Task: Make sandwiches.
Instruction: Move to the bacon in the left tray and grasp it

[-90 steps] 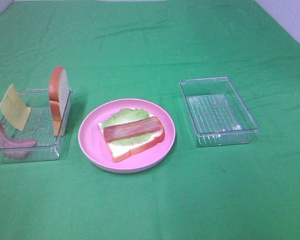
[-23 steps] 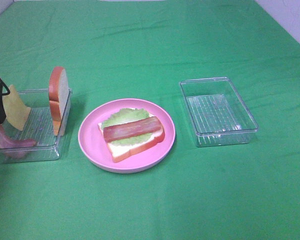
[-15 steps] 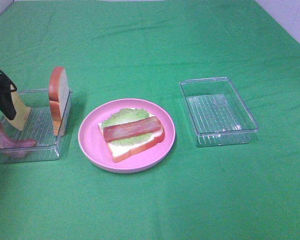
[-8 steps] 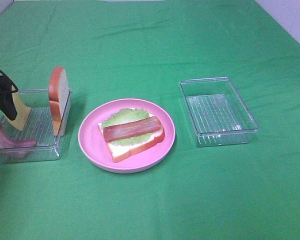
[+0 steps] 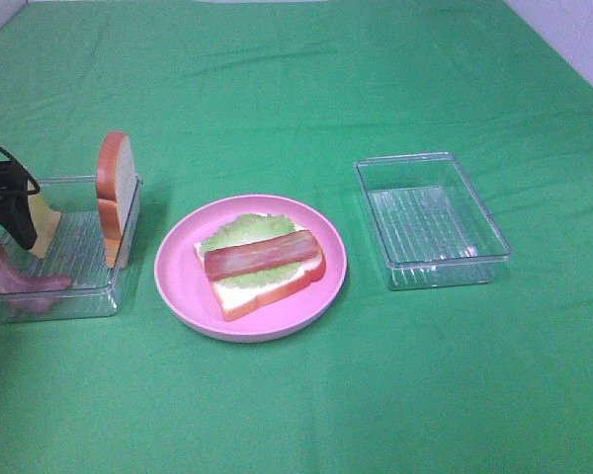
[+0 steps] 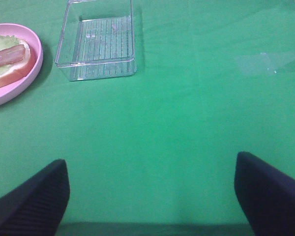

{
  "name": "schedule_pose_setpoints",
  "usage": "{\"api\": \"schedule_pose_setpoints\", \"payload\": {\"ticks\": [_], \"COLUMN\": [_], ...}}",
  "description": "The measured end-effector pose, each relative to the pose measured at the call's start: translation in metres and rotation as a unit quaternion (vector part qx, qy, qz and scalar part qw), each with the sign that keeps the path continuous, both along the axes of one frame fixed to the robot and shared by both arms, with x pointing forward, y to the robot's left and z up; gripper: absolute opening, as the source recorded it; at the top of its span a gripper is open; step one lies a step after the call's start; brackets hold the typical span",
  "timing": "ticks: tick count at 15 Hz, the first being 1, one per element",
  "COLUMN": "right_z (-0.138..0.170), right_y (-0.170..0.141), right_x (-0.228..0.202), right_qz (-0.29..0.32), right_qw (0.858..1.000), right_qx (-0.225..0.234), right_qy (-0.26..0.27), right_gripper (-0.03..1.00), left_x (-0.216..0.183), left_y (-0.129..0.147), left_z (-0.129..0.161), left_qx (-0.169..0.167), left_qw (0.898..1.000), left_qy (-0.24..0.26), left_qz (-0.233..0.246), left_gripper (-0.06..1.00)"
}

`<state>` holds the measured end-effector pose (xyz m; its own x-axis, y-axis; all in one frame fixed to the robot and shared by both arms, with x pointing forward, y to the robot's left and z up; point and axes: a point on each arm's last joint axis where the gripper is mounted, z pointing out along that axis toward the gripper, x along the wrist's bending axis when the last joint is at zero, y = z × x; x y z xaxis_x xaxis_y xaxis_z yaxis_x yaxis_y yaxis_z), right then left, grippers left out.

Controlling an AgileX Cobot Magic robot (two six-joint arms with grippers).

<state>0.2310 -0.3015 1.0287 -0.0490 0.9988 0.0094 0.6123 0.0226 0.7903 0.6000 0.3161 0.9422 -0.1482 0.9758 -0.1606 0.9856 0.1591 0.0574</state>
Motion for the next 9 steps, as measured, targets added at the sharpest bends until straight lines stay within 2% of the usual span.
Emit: {"api": "schedule_pose_setpoints", "payload": {"ticks": [2,4,5,7,9], "right_z": [0.0,0.0,0.0,0.0,0.0], "right_y": [0.0,0.0,0.0,0.0,0.0], "right_x": [0.0,0.0,0.0,0.0,0.0], "right_qz": [0.0,0.0,0.0,0.0,0.0], "right_qw": [1.0,1.0,1.0,1.0,1.0], "right_qx": [0.0,0.0,0.0,0.0,0.0], "right_qy": [0.0,0.0,0.0,0.0,0.0], "right_gripper": [0.87,0.87,0.87,0.87,0.87], "left_x": [-0.0001,0.0,0.0001,0.0001,0.0001], "left_y": [0.0,0.0,0.0,0.0,0.0], "left_z": [0.0,0.0,0.0,0.0,0.0], "left_qx": [0.0,0.0,-0.001,-0.001,-0.001], "left_qw": [1.0,1.0,1.0,1.0,1.0], "left_qy": [0.0,0.0,0.001,0.001,0.002], "left_qz": [0.0,0.0,0.008,0.009,0.014], "left_gripper": [0.97,0.9,0.79,0.63,0.53]}}
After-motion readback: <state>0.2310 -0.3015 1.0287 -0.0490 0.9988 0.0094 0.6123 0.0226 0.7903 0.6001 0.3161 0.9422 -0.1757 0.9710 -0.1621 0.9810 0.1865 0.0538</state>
